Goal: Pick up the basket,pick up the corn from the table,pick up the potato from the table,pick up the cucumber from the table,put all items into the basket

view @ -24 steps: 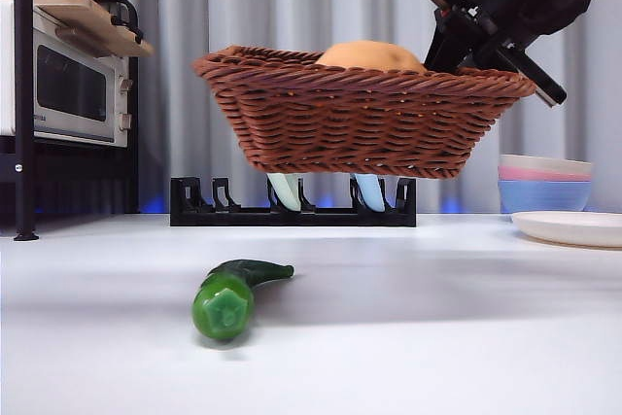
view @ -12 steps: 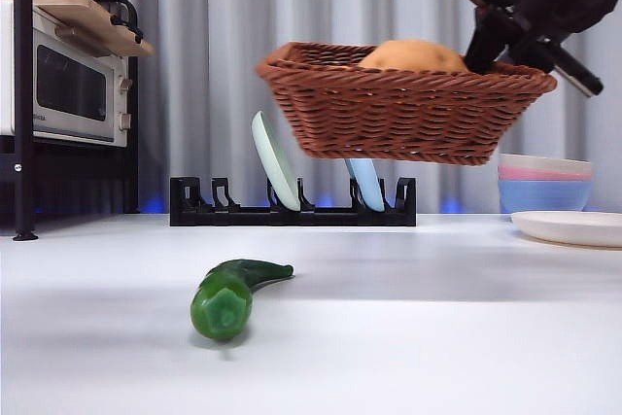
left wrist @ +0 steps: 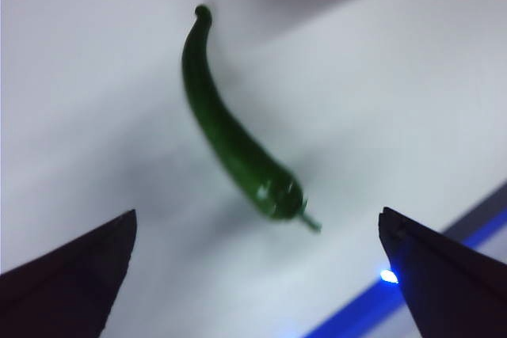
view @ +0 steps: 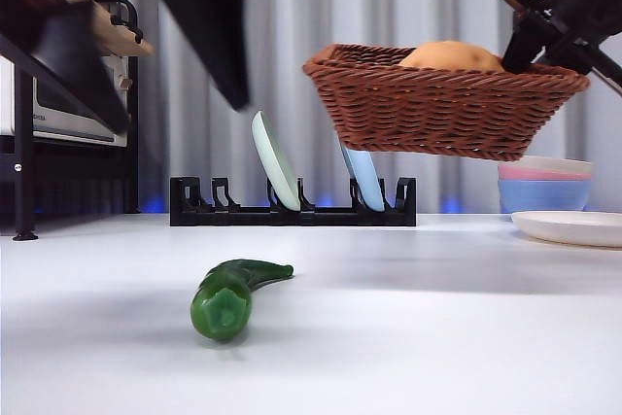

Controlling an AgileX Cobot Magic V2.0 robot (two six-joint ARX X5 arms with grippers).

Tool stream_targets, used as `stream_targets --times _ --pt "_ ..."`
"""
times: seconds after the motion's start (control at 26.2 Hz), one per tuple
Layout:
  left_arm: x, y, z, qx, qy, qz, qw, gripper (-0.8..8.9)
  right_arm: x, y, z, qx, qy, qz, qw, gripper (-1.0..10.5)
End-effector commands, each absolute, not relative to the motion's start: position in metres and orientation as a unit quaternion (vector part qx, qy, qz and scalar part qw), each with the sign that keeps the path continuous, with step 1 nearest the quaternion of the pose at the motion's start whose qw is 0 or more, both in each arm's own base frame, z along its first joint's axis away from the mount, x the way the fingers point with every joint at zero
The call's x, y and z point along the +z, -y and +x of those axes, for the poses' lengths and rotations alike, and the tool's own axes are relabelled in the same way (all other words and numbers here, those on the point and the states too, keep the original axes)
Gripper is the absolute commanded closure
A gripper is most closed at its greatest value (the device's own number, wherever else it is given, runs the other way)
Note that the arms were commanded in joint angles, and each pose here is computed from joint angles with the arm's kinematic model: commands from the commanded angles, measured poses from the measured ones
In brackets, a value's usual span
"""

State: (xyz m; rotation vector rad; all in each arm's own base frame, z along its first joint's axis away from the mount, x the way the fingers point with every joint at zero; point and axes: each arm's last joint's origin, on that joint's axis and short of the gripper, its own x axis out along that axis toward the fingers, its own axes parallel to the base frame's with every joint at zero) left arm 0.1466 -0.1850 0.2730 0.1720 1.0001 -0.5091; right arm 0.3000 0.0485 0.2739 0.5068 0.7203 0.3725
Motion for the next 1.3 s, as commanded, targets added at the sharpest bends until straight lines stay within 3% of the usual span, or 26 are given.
stream_targets --times 0.04,0.46,0.73,0.92,1.19,1.3 --pt "0.256 0.195 0.161 -0.226 -0.492 0.073 0.838 2.49 0.281 -0.044 0.301 0.178 -0.332 0.254 0.891 9.6" --pt "0.195 0.207 0.213 -0.206 -0.562 0.039 0.800 2.50 0.280 -0.037 0.302 0.168 -0.334 0.257 0.891 9.6" --pt "0.182 0.206 0.224 -0.192 -0.570 0.041 0.798 2.61 0.280 -0.037 0.301 0.168 -0.335 0.257 0.891 9.6" --pt "0.182 0.206 0.224 -0.206 -0.563 0.059 0.798 5.89 0.280 -0.037 0.301 0.168 -0.335 0.257 0.891 9.6" --pt "0.182 0.204 0.224 -0.209 -0.567 0.071 0.794 6.53 0.278 -0.037 0.300 0.164 -0.347 0.258 0.886 9.6" --pt "0.181 0.204 0.224 -0.215 -0.566 0.081 0.791 8.38 0.276 -0.037 0.299 0.162 -0.355 0.259 0.884 9.6"
